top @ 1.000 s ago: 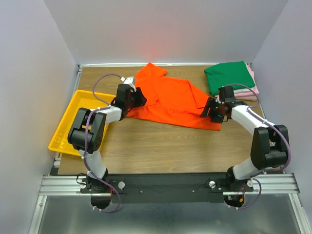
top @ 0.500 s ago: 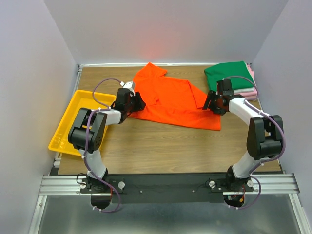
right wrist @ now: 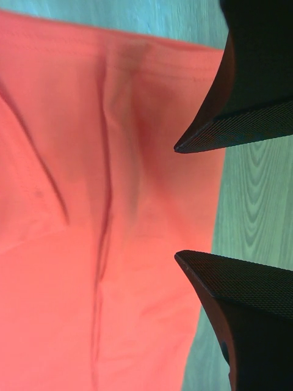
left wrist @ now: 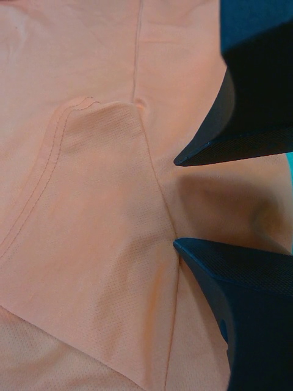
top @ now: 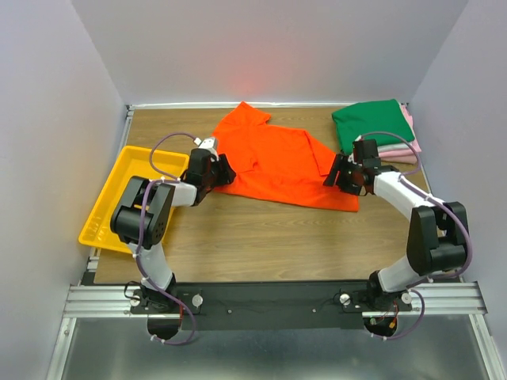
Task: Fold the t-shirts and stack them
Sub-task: Fold the tshirt
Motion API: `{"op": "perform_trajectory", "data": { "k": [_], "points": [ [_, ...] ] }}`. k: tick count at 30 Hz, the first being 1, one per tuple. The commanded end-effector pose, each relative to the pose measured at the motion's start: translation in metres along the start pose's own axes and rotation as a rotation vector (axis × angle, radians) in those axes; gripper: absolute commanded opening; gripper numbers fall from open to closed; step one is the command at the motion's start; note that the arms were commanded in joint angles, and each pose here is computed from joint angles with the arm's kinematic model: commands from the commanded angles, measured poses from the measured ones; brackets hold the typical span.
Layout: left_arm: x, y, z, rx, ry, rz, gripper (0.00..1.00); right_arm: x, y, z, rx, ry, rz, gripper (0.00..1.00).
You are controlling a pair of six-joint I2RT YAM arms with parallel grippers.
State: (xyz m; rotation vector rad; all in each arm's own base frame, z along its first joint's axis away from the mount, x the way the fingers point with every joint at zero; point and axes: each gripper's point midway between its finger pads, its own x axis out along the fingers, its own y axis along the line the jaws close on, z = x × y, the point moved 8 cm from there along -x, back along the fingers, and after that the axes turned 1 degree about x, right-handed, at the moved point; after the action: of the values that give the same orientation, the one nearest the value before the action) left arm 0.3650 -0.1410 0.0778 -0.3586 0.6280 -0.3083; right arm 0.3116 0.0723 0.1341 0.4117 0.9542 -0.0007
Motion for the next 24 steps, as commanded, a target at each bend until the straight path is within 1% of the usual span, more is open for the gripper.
{"op": "perform_trajectory", "data": {
  "k": [1,7,12,14,16,19,22,23,24],
  "points": [
    [-0.01,0.006,-0.014,-0.018,0.03,0.039,0.59,0.011,0.001,-0.018,-0.001,0.075,0.059,0.72],
    [-0.02,0.007,-0.025,-0.052,0.052,0.036,0.58,0.019,-0.012,-0.043,0.028,0.157,0.017,0.72],
    [-0.032,0.005,-0.03,-0.08,0.054,0.026,0.57,0.01,-0.025,-0.068,0.079,0.217,-0.053,0.72],
    [-0.038,0.004,-0.034,-0.085,0.055,0.024,0.57,0.005,-0.025,-0.072,0.092,0.22,-0.044,0.72],
    [-0.042,0.005,-0.041,-0.093,0.066,0.029,0.57,0.0,-0.027,-0.082,0.11,0.25,-0.041,0.72],
    [-0.05,0.0,-0.044,-0.098,0.058,0.025,0.57,-0.01,-0.03,-0.092,0.127,0.258,-0.043,0.72],
    [-0.063,-0.002,-0.05,-0.107,0.045,0.037,0.57,-0.022,-0.031,-0.096,0.137,0.245,-0.04,0.72],
    [-0.069,-0.005,-0.046,-0.108,0.022,0.032,0.57,-0.025,-0.03,-0.096,0.137,0.237,-0.032,0.72],
    [-0.072,-0.005,-0.047,-0.107,0.026,0.04,0.57,-0.031,-0.028,-0.093,0.135,0.224,-0.023,0.72]
  ]
}}
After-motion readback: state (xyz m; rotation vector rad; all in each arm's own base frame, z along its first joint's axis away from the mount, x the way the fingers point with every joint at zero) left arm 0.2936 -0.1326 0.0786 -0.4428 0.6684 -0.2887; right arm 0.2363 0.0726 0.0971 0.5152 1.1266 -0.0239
